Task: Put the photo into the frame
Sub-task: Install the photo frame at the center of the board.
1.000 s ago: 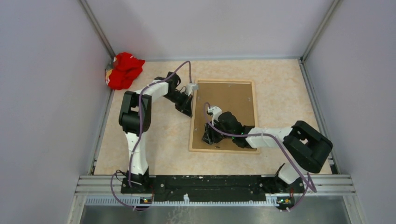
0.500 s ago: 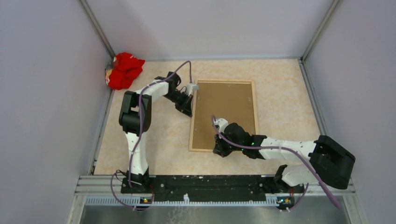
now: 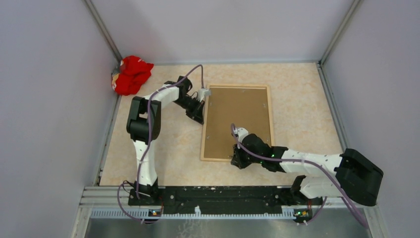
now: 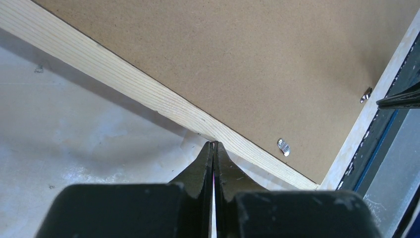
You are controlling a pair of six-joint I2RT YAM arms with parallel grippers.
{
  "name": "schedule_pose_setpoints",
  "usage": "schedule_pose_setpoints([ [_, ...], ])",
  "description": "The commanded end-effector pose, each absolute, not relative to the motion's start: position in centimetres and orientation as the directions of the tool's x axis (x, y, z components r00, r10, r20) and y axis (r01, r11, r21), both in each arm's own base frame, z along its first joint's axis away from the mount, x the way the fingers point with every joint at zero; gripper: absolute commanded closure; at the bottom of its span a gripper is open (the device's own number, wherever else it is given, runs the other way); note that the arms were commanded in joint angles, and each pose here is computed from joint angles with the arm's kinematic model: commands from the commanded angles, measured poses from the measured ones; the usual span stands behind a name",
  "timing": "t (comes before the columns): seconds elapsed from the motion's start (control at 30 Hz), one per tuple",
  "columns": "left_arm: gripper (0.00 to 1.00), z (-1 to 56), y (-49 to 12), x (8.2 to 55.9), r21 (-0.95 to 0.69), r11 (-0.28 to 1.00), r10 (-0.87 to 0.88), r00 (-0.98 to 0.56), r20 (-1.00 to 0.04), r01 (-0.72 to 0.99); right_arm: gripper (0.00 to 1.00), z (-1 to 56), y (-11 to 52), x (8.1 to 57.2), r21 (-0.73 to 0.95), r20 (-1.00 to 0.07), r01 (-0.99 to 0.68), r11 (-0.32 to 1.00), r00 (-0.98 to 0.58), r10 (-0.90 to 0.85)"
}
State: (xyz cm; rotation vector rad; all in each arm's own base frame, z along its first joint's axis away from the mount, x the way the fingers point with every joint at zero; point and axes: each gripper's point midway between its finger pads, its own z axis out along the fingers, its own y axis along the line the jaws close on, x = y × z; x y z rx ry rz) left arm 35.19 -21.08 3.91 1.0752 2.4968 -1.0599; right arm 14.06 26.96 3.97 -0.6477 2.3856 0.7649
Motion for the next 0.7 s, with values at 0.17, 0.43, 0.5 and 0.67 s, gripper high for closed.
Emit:
schedule_pose_setpoints([
  [0.17, 0.97, 2.7, -20.6, 35.5, -0.516, 0.481, 0.570, -0.700, -0.430, 0.709, 1.00, 6.0, 27.0, 15.1, 0.420, -0.662, -0.556, 0.717, -0.728, -0.176],
  [0.43, 0.97, 2.8, -20.7, 35.6, -0.516, 0.481, 0.570, -0.700, -0.431, 0.709, 1.00, 5.0, 26.8, 14.9, 0.428, -0.635, -0.548, 0.718, -0.748, -0.193],
  [0.5, 0.97, 2.8, -20.6, 35.6, -0.516, 0.483, 0.570, -0.701, -0.428, 0.707, 1.00, 4.9, 26.6, 14.9, 0.428, -0.634, -0.544, 0.722, -0.749, -0.189],
  [0.67, 0.97, 2.8, -20.6, 35.6, -0.514, 0.483, 0.571, -0.700, -0.429, 0.709, 1.00, 4.6, 26.0, 15.4, 0.425, -0.629, -0.524, 0.738, -0.757, -0.176],
])
